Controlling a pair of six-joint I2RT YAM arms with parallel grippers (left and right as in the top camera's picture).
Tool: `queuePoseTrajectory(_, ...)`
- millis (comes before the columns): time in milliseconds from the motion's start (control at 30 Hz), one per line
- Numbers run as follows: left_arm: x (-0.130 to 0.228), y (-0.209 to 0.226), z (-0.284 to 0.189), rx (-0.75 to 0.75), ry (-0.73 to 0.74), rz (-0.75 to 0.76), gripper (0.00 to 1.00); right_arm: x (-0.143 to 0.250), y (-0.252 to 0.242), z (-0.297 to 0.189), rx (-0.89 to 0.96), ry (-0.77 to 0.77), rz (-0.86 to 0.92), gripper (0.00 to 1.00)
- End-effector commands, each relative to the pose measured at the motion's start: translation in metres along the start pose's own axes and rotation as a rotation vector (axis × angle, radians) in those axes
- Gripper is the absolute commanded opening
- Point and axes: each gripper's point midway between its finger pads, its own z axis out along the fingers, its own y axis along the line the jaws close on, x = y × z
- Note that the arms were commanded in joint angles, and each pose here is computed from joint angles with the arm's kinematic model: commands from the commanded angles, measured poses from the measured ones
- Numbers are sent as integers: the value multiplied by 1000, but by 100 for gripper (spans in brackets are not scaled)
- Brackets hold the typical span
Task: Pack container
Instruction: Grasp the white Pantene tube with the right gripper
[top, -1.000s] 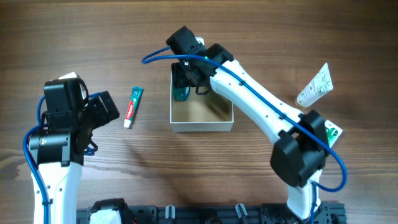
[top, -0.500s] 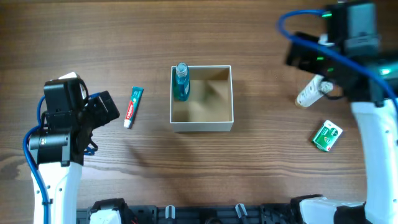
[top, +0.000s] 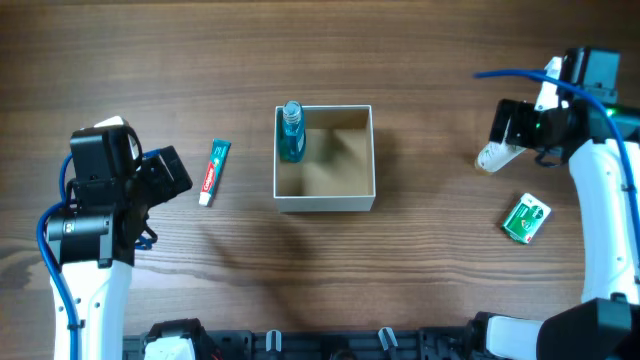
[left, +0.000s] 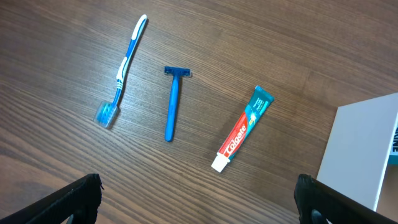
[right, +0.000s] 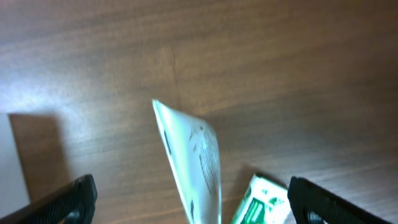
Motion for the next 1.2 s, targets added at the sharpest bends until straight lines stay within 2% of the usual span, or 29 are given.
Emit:
queuePoseTrajectory(0, -9, 2, -5, -9, -26, 4, 100, 4, 4, 19, -23, -5, -25, 98)
queuePoseTrajectory(133, -8, 2, -5, -9, -25, 4, 100, -2, 4, 33, -23, -20, -27, 88)
queuePoseTrajectory(200, -8, 2, -5, -9, -24, 5, 100, -7, 5, 37, -23, -34, -27, 78)
queuePoseTrajectory(233, -7, 2, -5, -10, -21, 5, 100, -9, 5, 40, -23, -35, -27, 52)
queuePoseTrajectory(267, -7, 2, -5, -11, -19, 6, 100, -9, 5, 40, -23, -36, -27, 38)
queuePoseTrajectory(300, -7, 3, -5, -11, -18, 6, 100, -9, 5, 41, -23, -35, -27, 30)
queuePoseTrajectory(333, -6, 3, -5, -12, -17, 6, 100, -9, 5, 41, -23, -35, -27, 24)
queuePoseTrajectory(433, -6, 3, -5, -12, -16, 6, 100, -8, 5, 41, -23, -34, -26, 15)
queuePoseTrajectory(500, -6, 3, -5, -12, -16, 6, 100, -8, 5, 41, -23, -33, -27, 5)
queuePoseTrajectory(733, -6, 3, -5, -12, -16, 7, 100, -8, 6, 38, -29, -33, -16, 4)
queuePoseTrajectory(867, -6, 3, -5, -12, -16, 6, 100, -14, 16, 8, -48, -59, -13, 4)
queuePoseTrajectory(1033, -7, 2, -5, -11, -20, 6, 100, -37, 68, -94, -143, -231, -88, 4)
queuePoseTrajectory(1167, -7, 2, -5, -10, -20, 5, 100, -42, 120, -167, -206, -340, -128, 4)
